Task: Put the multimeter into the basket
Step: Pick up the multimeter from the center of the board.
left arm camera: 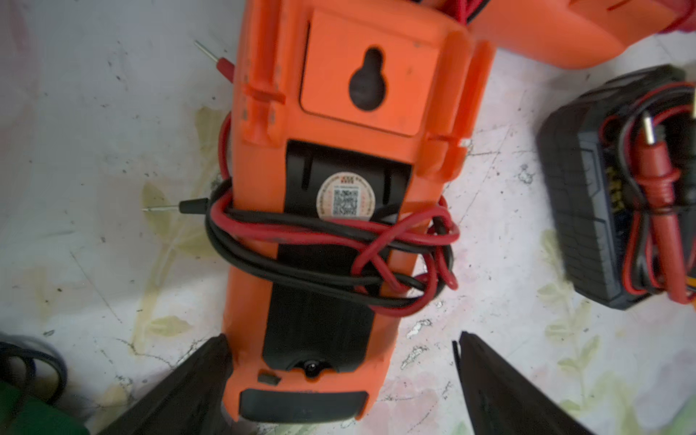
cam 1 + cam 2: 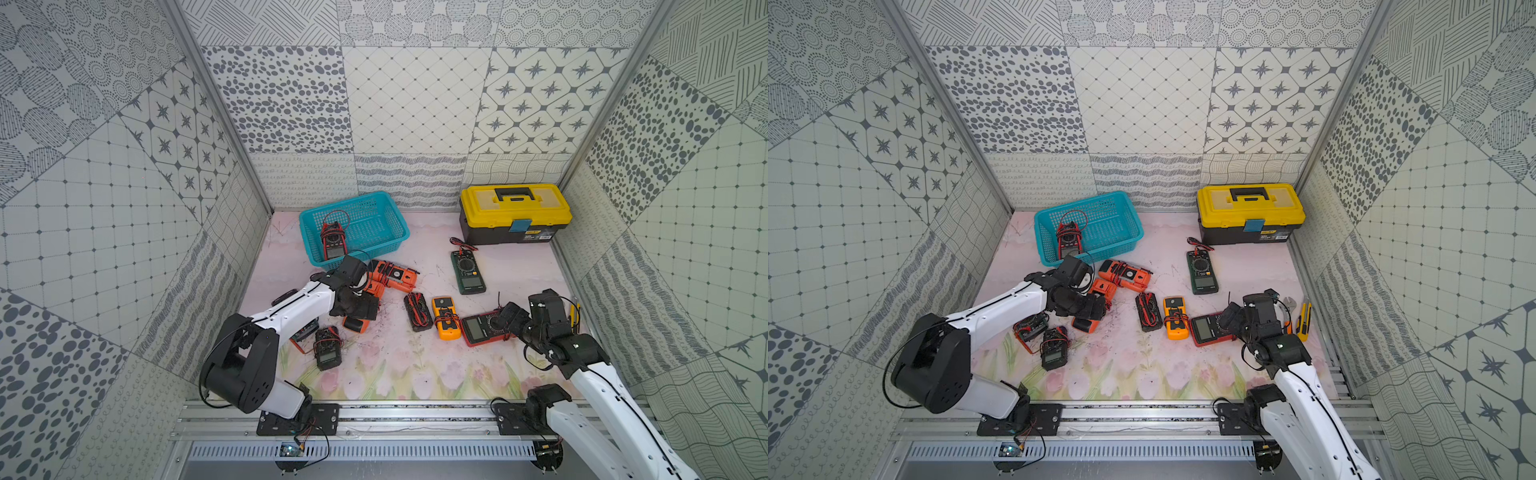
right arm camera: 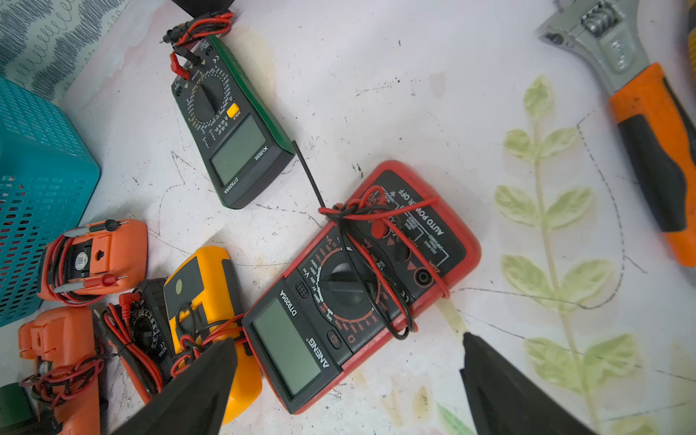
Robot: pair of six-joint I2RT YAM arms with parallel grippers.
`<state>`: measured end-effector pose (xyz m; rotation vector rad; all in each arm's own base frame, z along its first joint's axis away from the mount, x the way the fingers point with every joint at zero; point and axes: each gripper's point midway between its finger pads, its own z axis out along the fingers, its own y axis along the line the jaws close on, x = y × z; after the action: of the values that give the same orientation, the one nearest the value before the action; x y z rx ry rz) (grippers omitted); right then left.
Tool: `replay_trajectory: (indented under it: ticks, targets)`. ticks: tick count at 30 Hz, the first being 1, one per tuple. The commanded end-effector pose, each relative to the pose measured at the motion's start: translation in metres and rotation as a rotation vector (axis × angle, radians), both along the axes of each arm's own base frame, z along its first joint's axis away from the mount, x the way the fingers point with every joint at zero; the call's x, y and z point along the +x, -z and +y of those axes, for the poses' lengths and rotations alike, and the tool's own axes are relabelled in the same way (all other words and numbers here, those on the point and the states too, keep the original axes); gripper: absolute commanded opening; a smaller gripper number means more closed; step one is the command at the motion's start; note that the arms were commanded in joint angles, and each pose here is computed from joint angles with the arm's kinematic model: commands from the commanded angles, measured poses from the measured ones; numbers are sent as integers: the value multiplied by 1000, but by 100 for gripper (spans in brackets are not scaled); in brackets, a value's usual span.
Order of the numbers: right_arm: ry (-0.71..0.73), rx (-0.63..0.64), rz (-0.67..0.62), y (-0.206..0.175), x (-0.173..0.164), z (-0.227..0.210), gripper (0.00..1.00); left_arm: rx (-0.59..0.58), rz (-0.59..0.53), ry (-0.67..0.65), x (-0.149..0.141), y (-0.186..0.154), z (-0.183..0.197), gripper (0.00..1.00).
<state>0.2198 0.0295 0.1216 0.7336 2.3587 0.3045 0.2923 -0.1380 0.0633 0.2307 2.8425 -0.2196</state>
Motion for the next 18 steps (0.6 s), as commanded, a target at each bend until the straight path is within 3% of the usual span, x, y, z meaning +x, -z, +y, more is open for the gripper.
replay_trajectory:
  ticks: [1, 5, 12, 18]
  targets:
    - [10, 22, -45, -6, 5, 1, 98, 171, -59, 52, 16, 8, 6, 99]
    - [3, 25, -51, -8, 6, 2, 98, 298, -76, 64, 24, 15, 14, 99]
    - [-9, 36, -55, -8, 8, 5, 98, 350, -48, 72, 31, 35, 14, 98]
    - [-10, 41, -61, -10, 9, 6, 98, 367, -11, 65, 25, 45, 17, 64]
